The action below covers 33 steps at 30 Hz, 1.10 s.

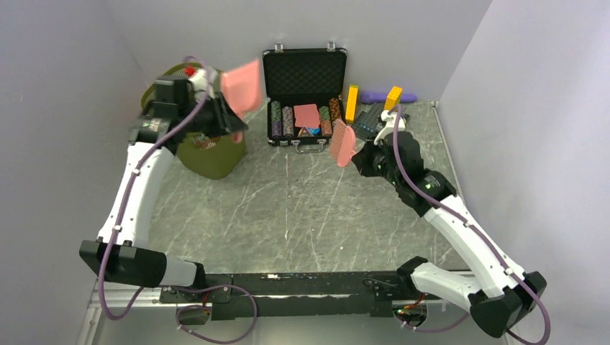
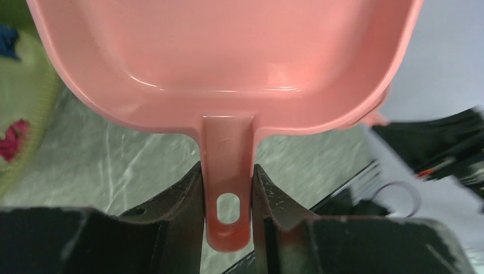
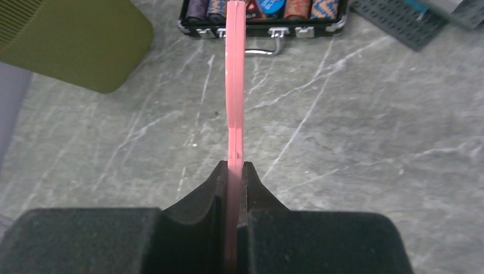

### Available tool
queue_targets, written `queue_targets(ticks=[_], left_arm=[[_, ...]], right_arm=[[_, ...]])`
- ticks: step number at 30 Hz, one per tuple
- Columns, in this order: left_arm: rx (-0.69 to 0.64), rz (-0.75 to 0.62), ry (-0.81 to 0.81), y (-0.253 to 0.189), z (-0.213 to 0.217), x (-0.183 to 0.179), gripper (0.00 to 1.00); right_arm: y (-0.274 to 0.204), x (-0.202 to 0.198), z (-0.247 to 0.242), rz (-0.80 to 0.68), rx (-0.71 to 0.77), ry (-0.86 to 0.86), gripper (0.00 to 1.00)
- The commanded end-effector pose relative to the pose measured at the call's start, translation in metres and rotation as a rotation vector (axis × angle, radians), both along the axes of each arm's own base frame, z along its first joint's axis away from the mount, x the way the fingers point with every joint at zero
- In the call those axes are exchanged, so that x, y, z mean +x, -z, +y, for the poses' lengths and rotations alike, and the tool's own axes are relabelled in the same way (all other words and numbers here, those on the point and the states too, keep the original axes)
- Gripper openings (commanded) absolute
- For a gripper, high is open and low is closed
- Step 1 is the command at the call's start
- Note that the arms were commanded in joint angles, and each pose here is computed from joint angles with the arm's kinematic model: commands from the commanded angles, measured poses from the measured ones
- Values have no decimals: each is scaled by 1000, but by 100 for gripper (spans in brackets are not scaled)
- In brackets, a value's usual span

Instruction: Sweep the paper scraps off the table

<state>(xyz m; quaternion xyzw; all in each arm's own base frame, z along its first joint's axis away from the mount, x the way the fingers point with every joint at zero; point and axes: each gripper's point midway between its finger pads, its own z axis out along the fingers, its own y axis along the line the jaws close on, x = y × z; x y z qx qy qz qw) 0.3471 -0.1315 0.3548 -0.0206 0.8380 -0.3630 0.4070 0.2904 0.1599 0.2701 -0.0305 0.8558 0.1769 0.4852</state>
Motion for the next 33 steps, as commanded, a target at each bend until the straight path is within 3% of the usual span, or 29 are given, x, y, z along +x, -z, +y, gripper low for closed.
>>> queue_targets(ticks=[1,7,14,19,25,29,33], left_arm=[[395,139,81,82,-7,-29,0],[596,227,176,145,-38,-59,2],[733,296,197,210,-62,-74,0],[852,344,196,251,-69,-77,0],[860,371,203,285,-80,-73,0],[858,353,185,294,-85,-63,0],[866,346,171,297,-91,-51,0]], right_arm=[[-3,4,20,-58,255,26,0],[71,-5,6,113,350,213,0],[111,-24,5,114,530,230,0],[137,-32,-12,165,496,321,0],[151,-31,-40,183,457,496,0],[151,-12,-40,160,485,519,0],[163,8,-42,262,527,583,0]])
